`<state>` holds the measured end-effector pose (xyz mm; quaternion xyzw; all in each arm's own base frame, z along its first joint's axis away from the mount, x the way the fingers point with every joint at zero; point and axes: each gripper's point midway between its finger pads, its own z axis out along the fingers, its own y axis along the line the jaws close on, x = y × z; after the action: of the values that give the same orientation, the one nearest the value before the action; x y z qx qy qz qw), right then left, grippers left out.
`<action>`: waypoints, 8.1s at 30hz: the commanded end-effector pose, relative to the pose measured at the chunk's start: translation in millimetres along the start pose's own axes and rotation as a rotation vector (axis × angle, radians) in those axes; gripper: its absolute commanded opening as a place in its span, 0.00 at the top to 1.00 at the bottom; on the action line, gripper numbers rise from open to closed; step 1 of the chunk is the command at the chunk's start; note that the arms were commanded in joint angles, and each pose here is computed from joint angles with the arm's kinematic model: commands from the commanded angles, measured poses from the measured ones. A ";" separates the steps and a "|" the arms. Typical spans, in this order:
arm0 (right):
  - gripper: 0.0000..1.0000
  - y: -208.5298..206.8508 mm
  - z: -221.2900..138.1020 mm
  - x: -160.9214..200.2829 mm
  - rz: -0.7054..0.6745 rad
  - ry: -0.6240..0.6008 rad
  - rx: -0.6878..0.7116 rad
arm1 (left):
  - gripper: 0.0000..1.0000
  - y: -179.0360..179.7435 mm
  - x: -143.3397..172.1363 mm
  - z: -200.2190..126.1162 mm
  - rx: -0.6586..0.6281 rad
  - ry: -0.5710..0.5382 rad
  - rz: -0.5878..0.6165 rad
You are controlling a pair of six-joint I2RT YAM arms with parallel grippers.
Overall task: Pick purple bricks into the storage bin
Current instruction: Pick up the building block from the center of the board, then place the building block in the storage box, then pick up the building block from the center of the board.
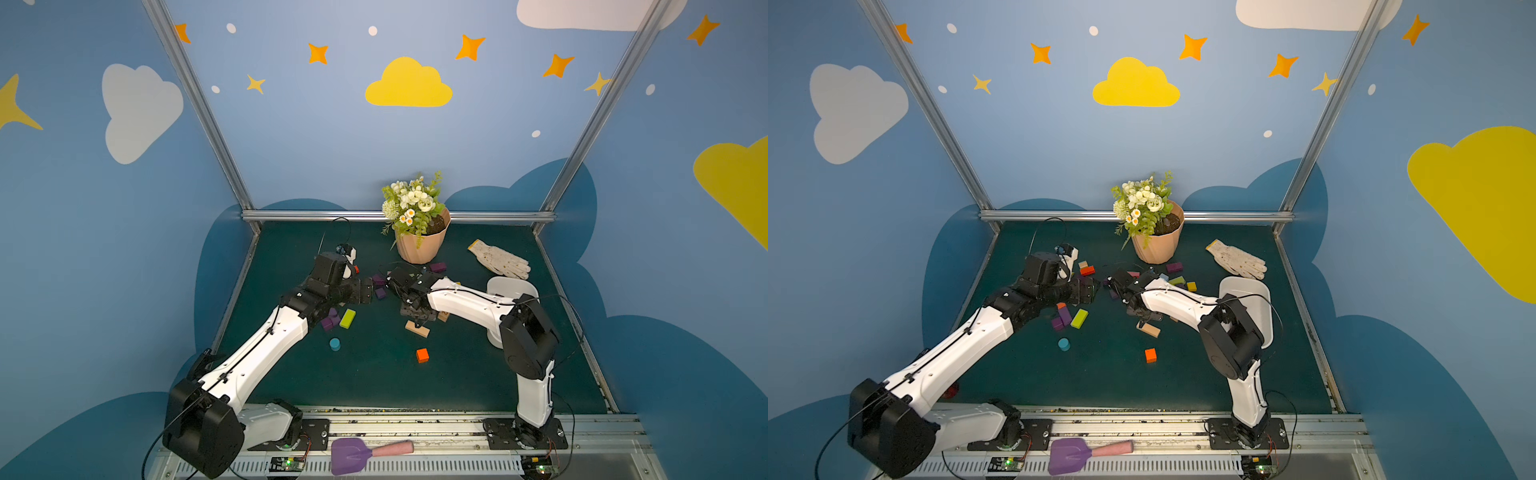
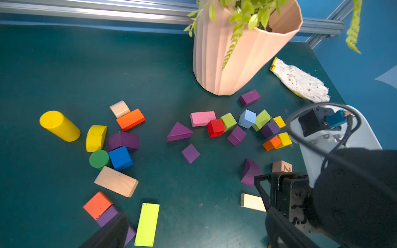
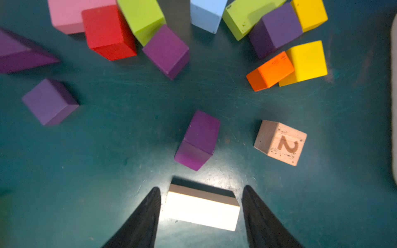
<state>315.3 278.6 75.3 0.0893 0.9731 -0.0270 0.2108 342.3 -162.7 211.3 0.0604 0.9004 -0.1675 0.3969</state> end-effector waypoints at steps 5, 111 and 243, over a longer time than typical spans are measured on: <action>0.39 3.0 22.7 8.0 0.103 0.102 -0.012 | 0.00 11.8 -6.0 -4.2 -0.032 -0.037 -0.038; 0.67 -206.3 -35.6 -62.5 0.314 -0.011 0.041 | 0.00 31.3 17.4 29.0 -0.140 0.201 -0.212; 0.42 -65.1 63.0 -121.6 -0.317 -0.119 -0.346 | 0.00 22.5 20.8 35.4 -0.078 0.225 -0.182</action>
<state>427.5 186.9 63.9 -0.0926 0.9556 0.1127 0.2562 355.9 -155.2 157.5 -0.0254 0.9513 -0.1572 0.2640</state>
